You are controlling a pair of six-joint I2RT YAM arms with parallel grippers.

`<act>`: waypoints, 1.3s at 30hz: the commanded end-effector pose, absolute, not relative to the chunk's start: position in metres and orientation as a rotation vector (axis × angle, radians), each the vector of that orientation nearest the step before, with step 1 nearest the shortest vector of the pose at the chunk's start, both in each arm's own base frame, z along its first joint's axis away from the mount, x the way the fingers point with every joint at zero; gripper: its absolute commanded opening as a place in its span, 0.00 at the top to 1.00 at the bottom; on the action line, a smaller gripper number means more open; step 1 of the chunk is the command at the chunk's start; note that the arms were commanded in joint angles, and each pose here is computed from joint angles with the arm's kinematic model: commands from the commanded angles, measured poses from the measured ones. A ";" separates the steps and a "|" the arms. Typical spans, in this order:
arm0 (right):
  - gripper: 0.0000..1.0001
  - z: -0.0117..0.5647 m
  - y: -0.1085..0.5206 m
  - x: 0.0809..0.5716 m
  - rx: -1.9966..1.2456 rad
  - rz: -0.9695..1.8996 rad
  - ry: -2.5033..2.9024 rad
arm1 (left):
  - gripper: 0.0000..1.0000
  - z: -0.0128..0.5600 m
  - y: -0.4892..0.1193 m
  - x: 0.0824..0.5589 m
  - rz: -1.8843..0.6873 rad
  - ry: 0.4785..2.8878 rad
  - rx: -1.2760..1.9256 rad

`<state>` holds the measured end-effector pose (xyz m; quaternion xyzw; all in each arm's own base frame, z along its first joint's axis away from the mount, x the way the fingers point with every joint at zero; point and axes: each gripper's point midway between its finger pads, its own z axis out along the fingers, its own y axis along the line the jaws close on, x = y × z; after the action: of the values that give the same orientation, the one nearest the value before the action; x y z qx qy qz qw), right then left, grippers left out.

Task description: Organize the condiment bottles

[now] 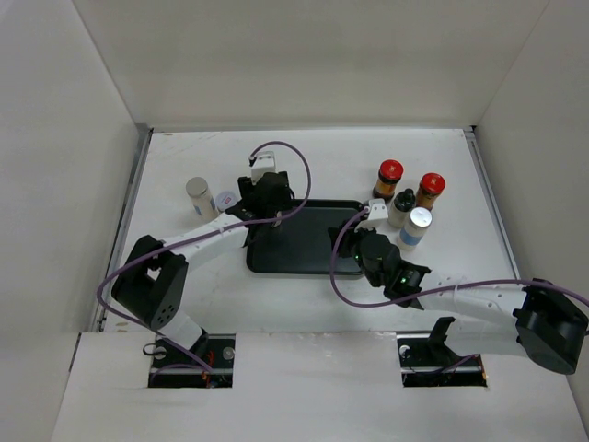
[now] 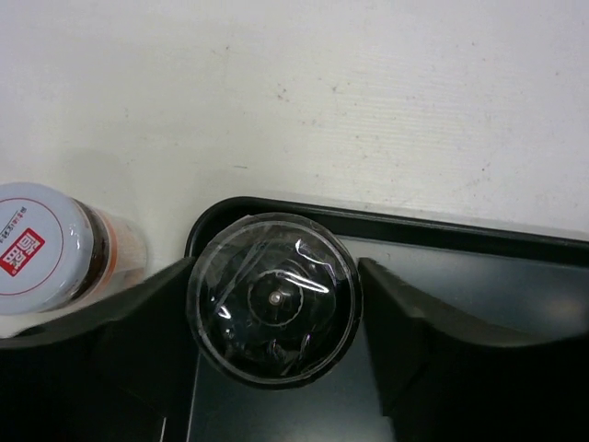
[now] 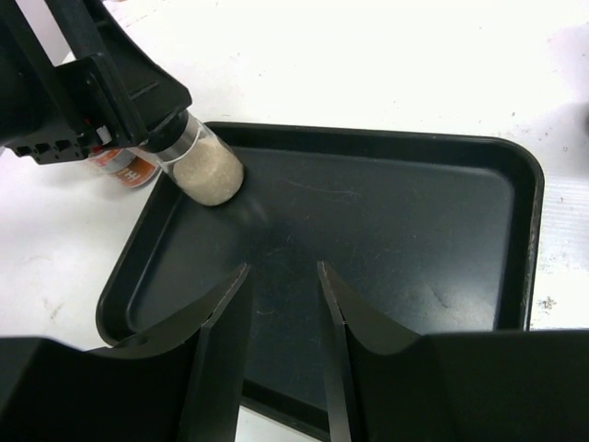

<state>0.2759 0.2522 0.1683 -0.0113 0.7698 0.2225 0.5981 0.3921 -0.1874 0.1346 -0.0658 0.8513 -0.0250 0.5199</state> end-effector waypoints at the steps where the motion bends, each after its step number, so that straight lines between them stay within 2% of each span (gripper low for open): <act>1: 0.59 0.182 0.253 0.281 0.006 0.542 1.748 | 0.28 0.175 -0.197 0.411 -0.112 1.902 -0.192; 5: 0.58 0.184 0.249 0.281 0.017 0.546 1.736 | 0.15 0.181 -0.198 0.411 -0.122 1.895 -0.191; 9: 0.57 0.185 0.249 0.280 0.015 0.547 1.734 | 0.13 0.211 -0.195 0.399 -0.149 1.837 -0.197; 14: 0.57 0.187 0.242 0.283 0.035 0.533 1.730 | 0.14 0.247 -0.157 0.371 -0.159 1.792 -0.268; 22: 0.57 0.186 0.240 0.284 0.037 0.538 1.728 | 0.18 0.183 -0.079 0.361 -0.044 1.935 -0.441; 29: 0.53 0.185 0.248 0.280 -0.002 0.595 1.725 | 0.19 0.161 -0.080 0.385 -0.088 1.944 -0.459; 35: 0.41 0.186 0.252 0.278 -0.015 0.616 1.721 | 0.22 0.146 -0.068 0.400 -0.027 1.957 -0.490; 39: 0.40 0.185 0.250 0.279 -0.006 0.614 1.722 | 0.26 0.131 -0.068 0.408 -0.010 1.989 -0.486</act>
<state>0.2756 0.2466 0.1641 -0.0162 0.7690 0.2381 0.5930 0.3870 -0.0628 0.1092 -0.1934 0.8498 0.0174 0.4900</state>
